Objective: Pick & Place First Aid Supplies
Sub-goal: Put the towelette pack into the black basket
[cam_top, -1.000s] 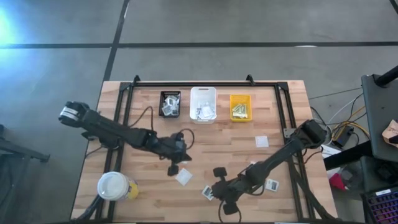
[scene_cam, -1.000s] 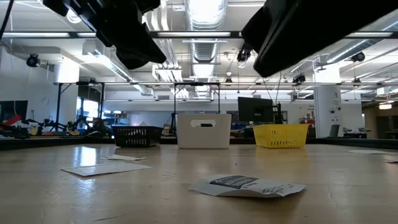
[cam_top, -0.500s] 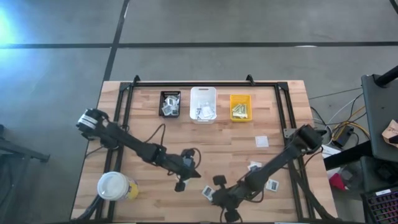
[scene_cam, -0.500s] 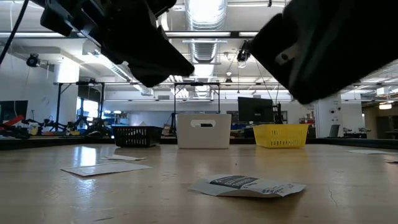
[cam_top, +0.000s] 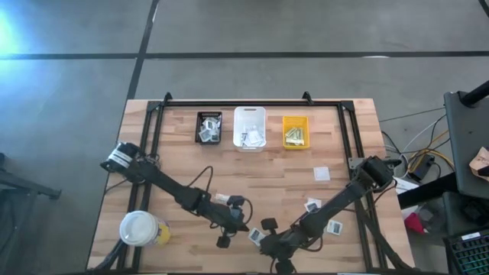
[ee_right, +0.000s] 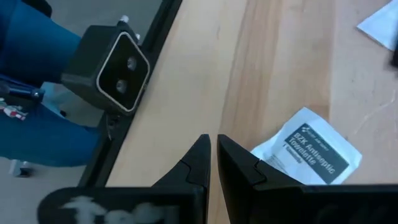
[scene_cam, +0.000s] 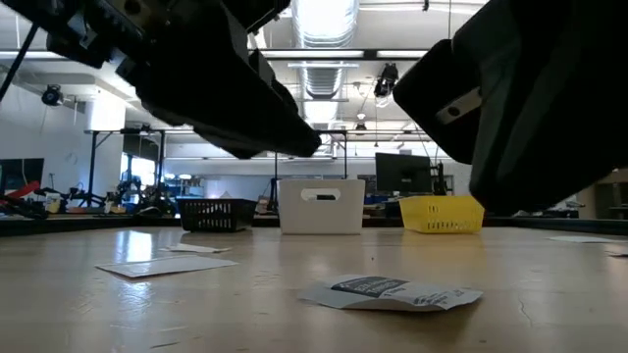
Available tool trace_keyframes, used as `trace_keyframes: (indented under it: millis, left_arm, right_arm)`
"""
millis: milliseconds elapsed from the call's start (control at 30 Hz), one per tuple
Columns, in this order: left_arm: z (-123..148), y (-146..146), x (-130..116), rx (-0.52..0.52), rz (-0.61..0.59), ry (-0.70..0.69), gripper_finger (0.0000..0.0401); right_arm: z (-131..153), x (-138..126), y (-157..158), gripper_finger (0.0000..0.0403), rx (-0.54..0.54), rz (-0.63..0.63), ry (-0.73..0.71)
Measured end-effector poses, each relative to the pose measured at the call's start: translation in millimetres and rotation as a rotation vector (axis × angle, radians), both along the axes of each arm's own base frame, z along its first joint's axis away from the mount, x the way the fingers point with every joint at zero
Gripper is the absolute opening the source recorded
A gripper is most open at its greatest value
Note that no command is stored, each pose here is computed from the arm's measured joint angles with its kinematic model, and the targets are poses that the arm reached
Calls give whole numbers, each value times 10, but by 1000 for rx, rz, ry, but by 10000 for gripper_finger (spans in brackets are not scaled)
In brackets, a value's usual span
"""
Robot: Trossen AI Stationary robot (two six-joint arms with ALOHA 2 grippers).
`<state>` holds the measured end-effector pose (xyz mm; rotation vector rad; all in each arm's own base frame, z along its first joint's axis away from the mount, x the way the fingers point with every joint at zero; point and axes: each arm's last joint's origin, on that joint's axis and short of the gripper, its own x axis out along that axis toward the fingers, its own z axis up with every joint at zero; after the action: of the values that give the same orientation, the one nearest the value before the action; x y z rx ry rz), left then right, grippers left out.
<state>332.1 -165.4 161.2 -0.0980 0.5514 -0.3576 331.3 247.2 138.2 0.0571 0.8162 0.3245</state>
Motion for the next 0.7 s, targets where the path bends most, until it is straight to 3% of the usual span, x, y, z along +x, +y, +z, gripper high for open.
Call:
trace_keyframes:
  millis: [533,700]
  left_arm:
    - [-179,-108,71,-36,-44,-58,0]
    - [-353,-141,123,-47,-66,-76,0]
  right_arm:
    - [-6,-2,-8,27,-5,-7,5]
    - [-11,1,-17,27,-6,-9,6]
